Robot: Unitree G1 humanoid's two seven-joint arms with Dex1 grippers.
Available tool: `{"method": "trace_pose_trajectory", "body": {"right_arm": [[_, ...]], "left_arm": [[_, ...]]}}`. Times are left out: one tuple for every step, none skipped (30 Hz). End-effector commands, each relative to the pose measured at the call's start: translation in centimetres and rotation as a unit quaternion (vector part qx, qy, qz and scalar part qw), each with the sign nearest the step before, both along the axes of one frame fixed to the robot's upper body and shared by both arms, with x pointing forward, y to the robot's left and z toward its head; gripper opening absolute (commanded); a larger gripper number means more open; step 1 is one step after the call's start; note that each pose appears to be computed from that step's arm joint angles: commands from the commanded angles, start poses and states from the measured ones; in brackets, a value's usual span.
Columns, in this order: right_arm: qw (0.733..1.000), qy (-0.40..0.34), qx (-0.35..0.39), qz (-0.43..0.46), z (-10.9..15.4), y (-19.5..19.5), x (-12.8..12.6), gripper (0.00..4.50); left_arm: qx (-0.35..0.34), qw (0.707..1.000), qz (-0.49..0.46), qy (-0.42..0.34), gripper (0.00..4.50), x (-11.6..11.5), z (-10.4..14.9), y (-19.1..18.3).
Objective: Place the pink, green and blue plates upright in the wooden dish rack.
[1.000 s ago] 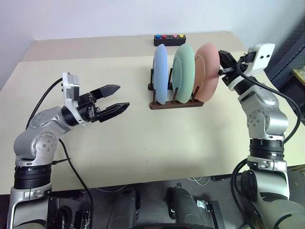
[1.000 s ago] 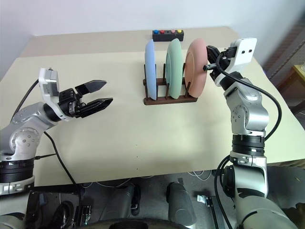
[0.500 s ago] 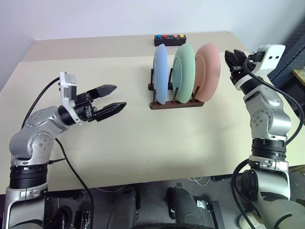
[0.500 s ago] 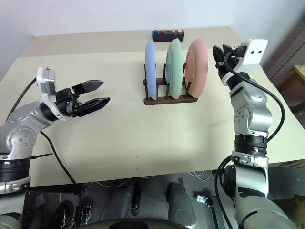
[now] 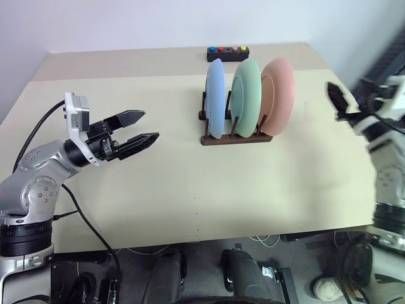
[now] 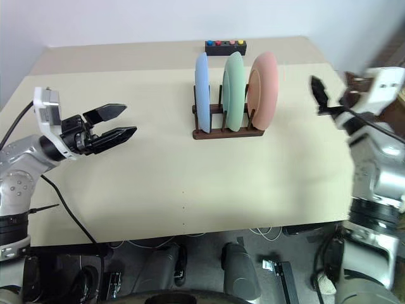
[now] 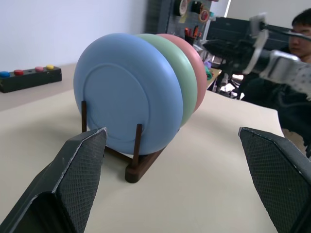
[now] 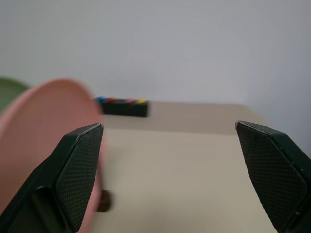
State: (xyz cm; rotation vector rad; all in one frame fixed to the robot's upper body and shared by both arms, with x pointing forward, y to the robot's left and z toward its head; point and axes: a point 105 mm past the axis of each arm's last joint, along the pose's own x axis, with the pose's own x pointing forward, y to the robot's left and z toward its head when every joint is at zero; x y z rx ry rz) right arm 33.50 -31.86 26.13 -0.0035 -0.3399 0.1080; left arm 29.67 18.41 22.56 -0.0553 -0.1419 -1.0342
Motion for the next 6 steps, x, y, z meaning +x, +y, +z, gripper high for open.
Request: {"method": "trace_pose_trajectory", "body": {"right_arm": [[0.99, -0.045, -0.013, 0.134, 3.3, 2.5, -4.9, 4.46], [0.981, -0.025, -0.025, 0.188, 2.8, 3.6, -6.4, 4.46], [0.972, -0.004, -0.037, 0.233, 2.2, 4.6, -7.7, 4.46], [0.965, 0.011, -0.045, 0.257, 1.8, 5.1, -8.5, 4.46], [0.962, 0.02, -0.047, 0.269, 1.6, 5.4, -9.1, 4.46], [0.955, 0.041, -0.051, 0.289, 0.7, 6.1, -9.6, 4.46]], "left_arm": [[0.001, 1.0, 0.006, -0.023, 4.5, 0.0, 0.8, 0.5], [0.002, 1.0, 0.003, -0.021, 4.5, 0.1, 0.8, 0.5], [0.003, 1.0, 0.001, -0.019, 4.5, 0.2, 0.7, 0.5], [0.004, 1.0, 0.0, -0.018, 4.5, 0.2, 0.7, 0.5], [0.004, 1.0, -0.001, -0.018, 4.5, 0.1, 0.7, 0.5], [0.005, 1.0, -0.002, -0.018, 4.5, 0.2, 0.7, 0.5]]}}
